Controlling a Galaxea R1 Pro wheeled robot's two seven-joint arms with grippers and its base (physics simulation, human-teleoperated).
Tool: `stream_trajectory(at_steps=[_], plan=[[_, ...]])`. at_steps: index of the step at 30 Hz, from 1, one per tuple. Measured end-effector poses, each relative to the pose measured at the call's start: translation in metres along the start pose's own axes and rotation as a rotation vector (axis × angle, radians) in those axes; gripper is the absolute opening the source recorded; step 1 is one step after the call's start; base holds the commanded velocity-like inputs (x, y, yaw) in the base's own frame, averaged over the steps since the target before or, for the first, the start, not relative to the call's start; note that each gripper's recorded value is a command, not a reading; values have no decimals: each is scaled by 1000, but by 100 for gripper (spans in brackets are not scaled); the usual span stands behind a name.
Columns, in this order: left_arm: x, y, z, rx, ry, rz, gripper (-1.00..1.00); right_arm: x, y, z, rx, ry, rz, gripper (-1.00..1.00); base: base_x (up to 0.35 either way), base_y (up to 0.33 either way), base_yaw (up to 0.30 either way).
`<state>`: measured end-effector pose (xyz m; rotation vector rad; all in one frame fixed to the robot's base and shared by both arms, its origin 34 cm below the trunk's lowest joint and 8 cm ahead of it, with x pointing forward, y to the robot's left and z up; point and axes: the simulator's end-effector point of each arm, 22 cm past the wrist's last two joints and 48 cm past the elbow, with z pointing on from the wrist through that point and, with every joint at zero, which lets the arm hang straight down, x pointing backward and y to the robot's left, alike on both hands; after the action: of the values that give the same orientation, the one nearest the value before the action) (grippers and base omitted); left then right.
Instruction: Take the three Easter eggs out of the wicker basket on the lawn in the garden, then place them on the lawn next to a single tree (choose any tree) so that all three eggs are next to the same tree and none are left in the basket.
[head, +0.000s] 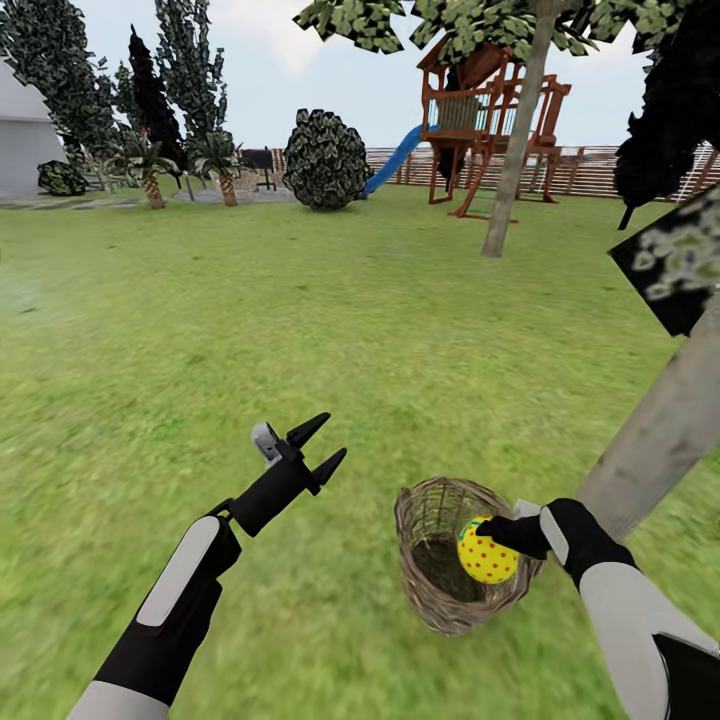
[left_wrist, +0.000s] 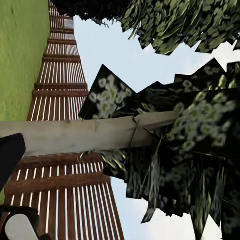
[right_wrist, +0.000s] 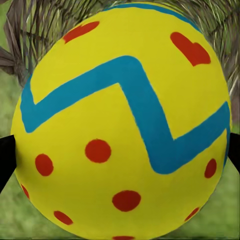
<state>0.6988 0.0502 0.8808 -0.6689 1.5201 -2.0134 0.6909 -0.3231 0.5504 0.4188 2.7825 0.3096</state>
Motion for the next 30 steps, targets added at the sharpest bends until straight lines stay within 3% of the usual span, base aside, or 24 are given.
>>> stream_trajectory(at_steps=[8,18,22,25,30], plan=[[-8,-5,-5,-11,-7,14,100,-4,5,-5,-4,-11,-6,-100,-88,0,0],[-10,-10,-5,2,-12,1,100,-4,7,-6,-6,-12,-7,-100,0,0,0],[-9,-18,-2,4,-8,2,100,-4,21,-10,-21,-8,-11,-100,0,0,0],[-9,-24,0,5,-7,4,100,-12,48,-12,-54,-42,-32,-100,0,0,0],[-8,-36,3,9,-5,9,100,-44,58,-36,-66,-119,-42,-100,0,0,0]])
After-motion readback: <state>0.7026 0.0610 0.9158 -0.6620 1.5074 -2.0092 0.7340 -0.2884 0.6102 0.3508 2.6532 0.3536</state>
